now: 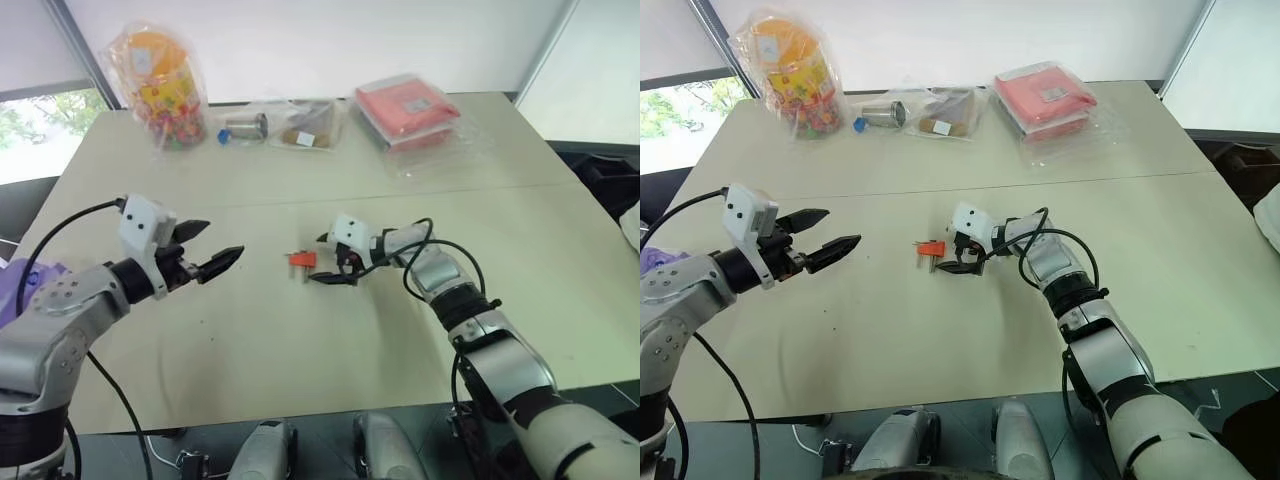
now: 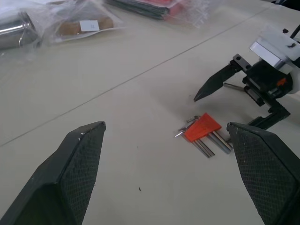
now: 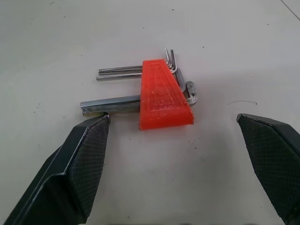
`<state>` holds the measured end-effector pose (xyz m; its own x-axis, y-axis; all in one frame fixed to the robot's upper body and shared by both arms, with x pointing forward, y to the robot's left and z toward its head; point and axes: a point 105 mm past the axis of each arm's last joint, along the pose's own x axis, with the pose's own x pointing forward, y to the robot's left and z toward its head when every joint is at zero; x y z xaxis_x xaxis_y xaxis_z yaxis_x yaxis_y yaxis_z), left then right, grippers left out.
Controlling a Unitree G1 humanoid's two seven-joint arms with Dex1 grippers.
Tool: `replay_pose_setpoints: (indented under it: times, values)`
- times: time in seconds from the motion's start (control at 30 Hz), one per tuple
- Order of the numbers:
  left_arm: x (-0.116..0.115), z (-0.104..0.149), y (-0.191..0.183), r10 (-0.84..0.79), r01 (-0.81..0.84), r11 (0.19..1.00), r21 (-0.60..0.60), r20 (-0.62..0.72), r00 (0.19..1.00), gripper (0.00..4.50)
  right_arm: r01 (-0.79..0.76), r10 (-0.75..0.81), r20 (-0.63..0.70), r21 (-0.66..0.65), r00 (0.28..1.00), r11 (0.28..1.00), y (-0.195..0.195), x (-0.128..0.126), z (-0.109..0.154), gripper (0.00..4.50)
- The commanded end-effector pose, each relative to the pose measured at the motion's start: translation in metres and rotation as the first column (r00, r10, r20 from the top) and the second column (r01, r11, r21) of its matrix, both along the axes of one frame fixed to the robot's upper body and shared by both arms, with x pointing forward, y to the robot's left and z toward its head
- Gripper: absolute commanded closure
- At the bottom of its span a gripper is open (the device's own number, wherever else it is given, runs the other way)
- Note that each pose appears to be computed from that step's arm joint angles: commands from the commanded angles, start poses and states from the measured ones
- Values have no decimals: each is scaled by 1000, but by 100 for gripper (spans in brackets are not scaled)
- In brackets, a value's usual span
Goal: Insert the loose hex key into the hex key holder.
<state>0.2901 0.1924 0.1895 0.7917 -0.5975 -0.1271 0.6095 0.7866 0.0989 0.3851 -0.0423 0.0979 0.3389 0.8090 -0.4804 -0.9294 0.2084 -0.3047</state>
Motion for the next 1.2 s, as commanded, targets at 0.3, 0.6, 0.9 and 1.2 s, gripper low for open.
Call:
replay_pose_setpoints:
  times: [0.3,0.6,0.9,1.2]
  values:
    - [-3,15,2,26,-27,1000,13,81,996,12,-2,1,-17,-58,1000,998,0,3,-17,235]
    - [1,17,-1,4,-5,1000,4,81,997,12,21,-21,214,2,977,1000,2,13,14,352]
    - [18,43,-32,-192,201,975,-92,94,977,12,-81,92,851,-59,517,995,6,-3,118,352]
    - [24,71,-64,-410,417,889,-192,76,909,12,-195,140,989,-127,52,973,12,-49,161,352]
